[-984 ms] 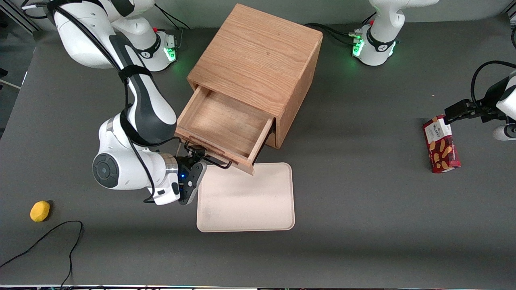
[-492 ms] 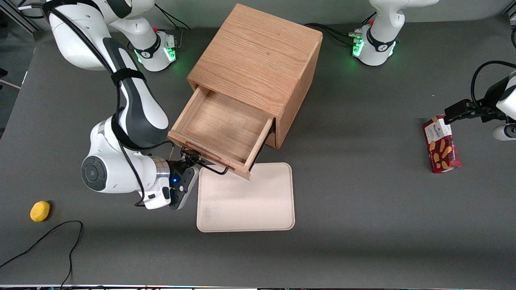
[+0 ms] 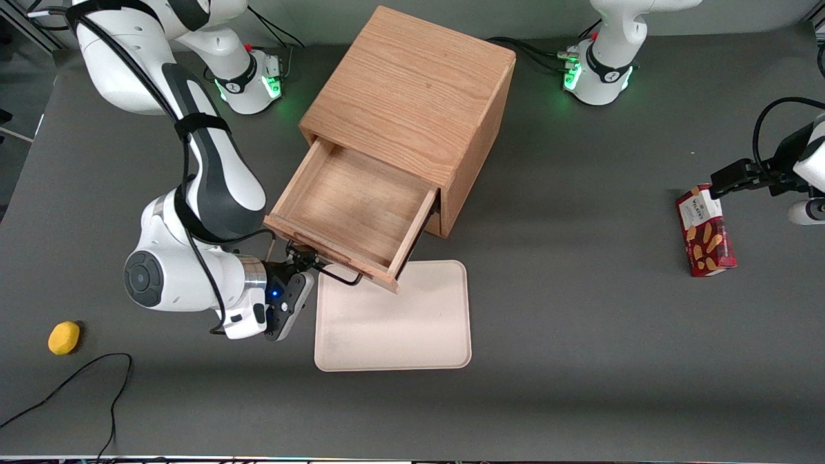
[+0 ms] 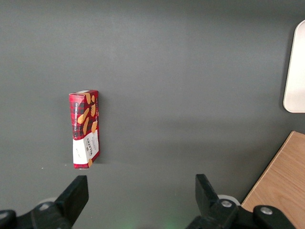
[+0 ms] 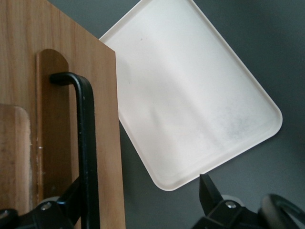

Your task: Open upper drawer

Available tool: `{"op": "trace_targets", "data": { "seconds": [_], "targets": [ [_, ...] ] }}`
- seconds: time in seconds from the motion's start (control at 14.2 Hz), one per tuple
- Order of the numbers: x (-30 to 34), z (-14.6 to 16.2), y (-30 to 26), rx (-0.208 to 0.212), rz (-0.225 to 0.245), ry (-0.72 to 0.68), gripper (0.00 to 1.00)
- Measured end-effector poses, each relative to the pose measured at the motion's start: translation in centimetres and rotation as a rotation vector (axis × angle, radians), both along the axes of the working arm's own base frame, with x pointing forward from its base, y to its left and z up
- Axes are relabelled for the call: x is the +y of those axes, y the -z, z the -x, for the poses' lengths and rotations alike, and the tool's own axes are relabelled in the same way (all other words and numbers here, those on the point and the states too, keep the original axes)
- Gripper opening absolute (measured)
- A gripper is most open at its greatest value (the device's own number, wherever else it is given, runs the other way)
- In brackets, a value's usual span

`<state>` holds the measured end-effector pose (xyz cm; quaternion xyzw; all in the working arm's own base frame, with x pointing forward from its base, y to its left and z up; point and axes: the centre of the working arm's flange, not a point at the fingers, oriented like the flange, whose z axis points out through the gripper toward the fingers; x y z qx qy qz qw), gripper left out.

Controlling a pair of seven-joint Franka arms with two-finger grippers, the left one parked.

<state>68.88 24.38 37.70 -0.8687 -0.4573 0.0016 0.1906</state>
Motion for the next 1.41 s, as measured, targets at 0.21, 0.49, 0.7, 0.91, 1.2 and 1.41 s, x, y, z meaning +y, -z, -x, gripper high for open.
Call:
{"op": "trace_targets", "data": {
  "seconds": [0.21, 0.49, 0.7, 0.91, 1.2, 1.41],
  "targets": [
    [-0.9, -0.5, 0.0, -0.007, -0.015, 0.025, 1.00],
    [-2.0, -1.1, -0.2, -0.010, -0.041, 0.055, 1.00],
    [-2.5, -1.5, -1.0, -0.019, -0.065, 0.072, 1.00],
    [-2.7, -1.8, -1.6, -0.027, -0.079, 0.080, 1.00],
    [-3.5, -2.2, -1.7, -0.042, -0.082, 0.098, 1.00],
    [-3.9, -2.4, -1.7, -0.044, -0.083, 0.105, 1.00]
  ]
}}
